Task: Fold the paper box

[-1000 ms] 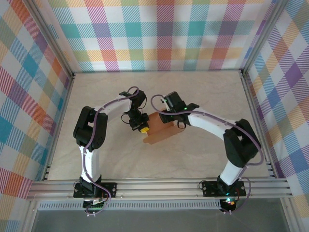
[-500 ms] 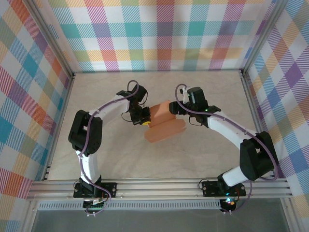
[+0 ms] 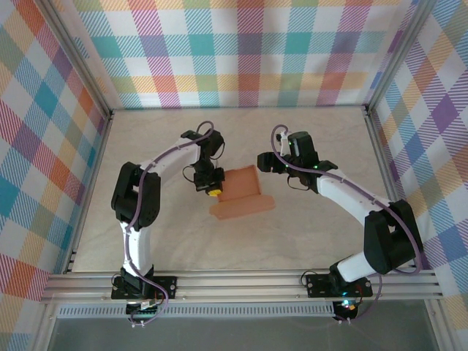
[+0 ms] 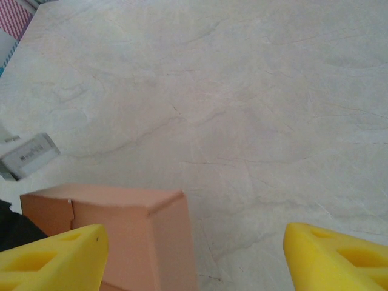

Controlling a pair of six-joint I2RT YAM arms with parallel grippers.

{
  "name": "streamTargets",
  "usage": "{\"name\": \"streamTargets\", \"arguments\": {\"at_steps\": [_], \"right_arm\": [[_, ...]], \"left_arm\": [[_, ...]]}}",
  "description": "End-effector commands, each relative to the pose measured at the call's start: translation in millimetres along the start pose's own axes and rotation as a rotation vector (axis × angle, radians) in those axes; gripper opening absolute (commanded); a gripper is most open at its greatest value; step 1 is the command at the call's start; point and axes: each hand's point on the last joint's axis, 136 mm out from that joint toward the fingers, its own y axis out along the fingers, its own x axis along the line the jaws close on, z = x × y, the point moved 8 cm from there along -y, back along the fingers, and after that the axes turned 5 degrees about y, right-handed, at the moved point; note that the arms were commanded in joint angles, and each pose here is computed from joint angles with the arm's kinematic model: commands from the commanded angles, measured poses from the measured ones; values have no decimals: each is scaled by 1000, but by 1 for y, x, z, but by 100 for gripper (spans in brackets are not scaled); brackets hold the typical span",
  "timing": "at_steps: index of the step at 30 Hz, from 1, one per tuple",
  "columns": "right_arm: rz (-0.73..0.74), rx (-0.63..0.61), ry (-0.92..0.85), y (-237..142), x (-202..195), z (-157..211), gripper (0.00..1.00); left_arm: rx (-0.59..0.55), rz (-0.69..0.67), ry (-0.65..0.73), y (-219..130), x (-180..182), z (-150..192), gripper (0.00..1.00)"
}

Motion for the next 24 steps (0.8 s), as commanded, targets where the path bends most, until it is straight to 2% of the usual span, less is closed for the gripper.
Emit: {"name": "streamTargets", "arguments": {"at_steps": [1, 6, 15, 23, 24], "right_arm": [[-33, -23, 6, -4, 1, -2, 76], [-32, -16, 10, -3, -3, -1, 76], [-41, 3, 8, -1, -6, -1, 76], [-56, 14, -24, -1, -6, -5, 77], [-65, 17, -40, -1, -5, -5, 77]], "left_arm": [[120, -82, 25, 2, 10, 14, 0], [153, -95, 29, 7, 11, 15, 0], [152, -95, 27, 13, 9, 9, 17], [122, -70, 30, 8, 6, 8, 24], [111, -66, 32, 5, 6, 8, 29]]}}
